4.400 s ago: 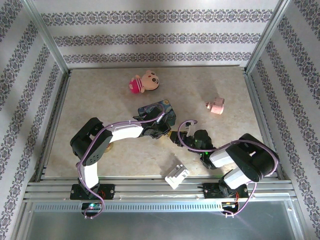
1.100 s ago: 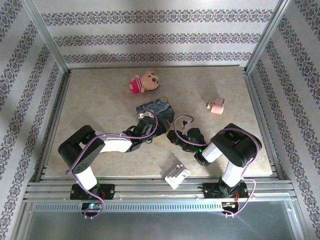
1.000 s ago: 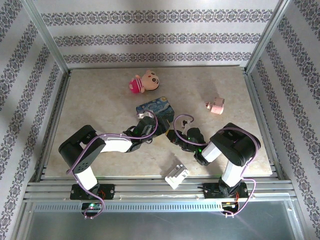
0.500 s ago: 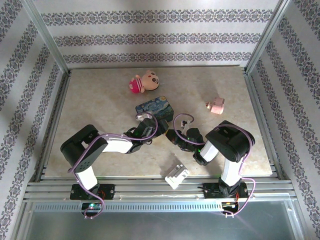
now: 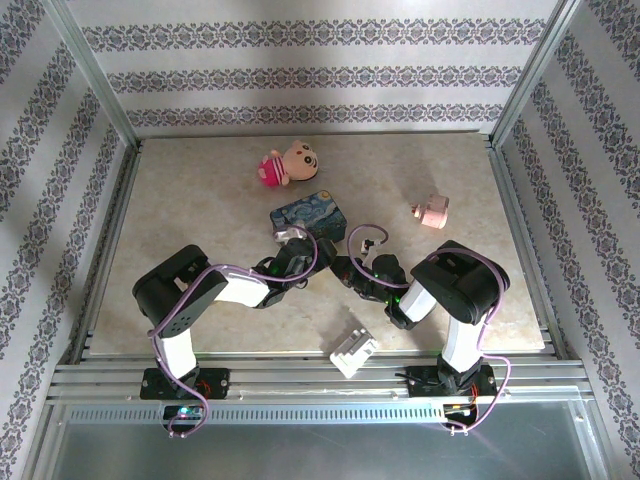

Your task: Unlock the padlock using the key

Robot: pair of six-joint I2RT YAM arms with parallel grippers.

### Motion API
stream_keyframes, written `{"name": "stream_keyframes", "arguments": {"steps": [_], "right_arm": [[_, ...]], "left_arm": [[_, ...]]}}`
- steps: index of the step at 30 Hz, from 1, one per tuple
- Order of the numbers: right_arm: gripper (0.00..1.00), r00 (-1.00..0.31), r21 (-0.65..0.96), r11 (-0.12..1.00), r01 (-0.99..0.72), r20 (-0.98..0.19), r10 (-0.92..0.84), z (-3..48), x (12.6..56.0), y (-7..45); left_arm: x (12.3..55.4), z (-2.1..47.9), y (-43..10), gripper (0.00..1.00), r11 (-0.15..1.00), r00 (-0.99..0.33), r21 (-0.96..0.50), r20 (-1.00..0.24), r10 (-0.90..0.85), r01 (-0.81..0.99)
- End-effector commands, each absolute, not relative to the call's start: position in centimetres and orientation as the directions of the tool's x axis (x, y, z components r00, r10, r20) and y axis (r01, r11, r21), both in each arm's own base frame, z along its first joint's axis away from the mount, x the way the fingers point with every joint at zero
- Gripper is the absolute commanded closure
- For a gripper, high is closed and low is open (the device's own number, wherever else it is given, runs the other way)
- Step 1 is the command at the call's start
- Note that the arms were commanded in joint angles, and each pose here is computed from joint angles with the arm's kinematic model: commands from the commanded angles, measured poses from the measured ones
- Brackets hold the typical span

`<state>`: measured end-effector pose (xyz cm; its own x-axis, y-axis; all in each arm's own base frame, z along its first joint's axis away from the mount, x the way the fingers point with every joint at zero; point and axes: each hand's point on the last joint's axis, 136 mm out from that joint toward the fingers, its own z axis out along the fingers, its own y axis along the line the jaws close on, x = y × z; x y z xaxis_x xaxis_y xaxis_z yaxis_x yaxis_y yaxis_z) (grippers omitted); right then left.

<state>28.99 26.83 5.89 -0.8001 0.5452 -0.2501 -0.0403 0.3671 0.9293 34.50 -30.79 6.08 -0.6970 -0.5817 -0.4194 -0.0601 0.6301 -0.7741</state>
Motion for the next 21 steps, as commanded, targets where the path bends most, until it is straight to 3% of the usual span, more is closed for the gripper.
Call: {"name": "stream_keyframes", "arguments": {"steps": [1, 7, 15, 17, 21], "right_arm": [[1.0, -0.787, 0.944, 0.317, -0.092, -0.264, 0.558, 7.8, 29.7, 27.4], [0.99, -0.782, 0.943, 0.318, -0.096, -0.269, 0.563, 7.9, 29.9, 27.3], [0.77, -0.771, 0.934, 0.33, -0.135, -0.308, 0.557, 8.6, 29.9, 27.2], [0.71, -0.766, 0.928, 0.342, -0.15, -0.327, 0.553, 8.8, 29.8, 27.0], [0.69, -0.753, 0.904, 0.396, -0.163, -0.373, 0.542, 8.6, 29.3, 26.1]], "left_arm": [[34.3, 6.6, -31.3, 0.54, 0.609, -0.683, -0.793, -0.429, -0.591, -0.029], [34.2, 6.7, -30.8, 0.71, 0.632, -0.679, -0.775, -0.45, -0.581, -0.028], [34.0, 7.1, -30.3, 0.98, 0.655, -0.674, -0.755, -0.473, -0.567, -0.021], [34.0, 7.3, -30.5, 1.0, 0.653, -0.678, -0.757, -0.47, -0.564, -0.019], [34.0, 7.8, -30.8, 1.0, 0.652, -0.691, -0.758, -0.46, -0.558, -0.022]]}}
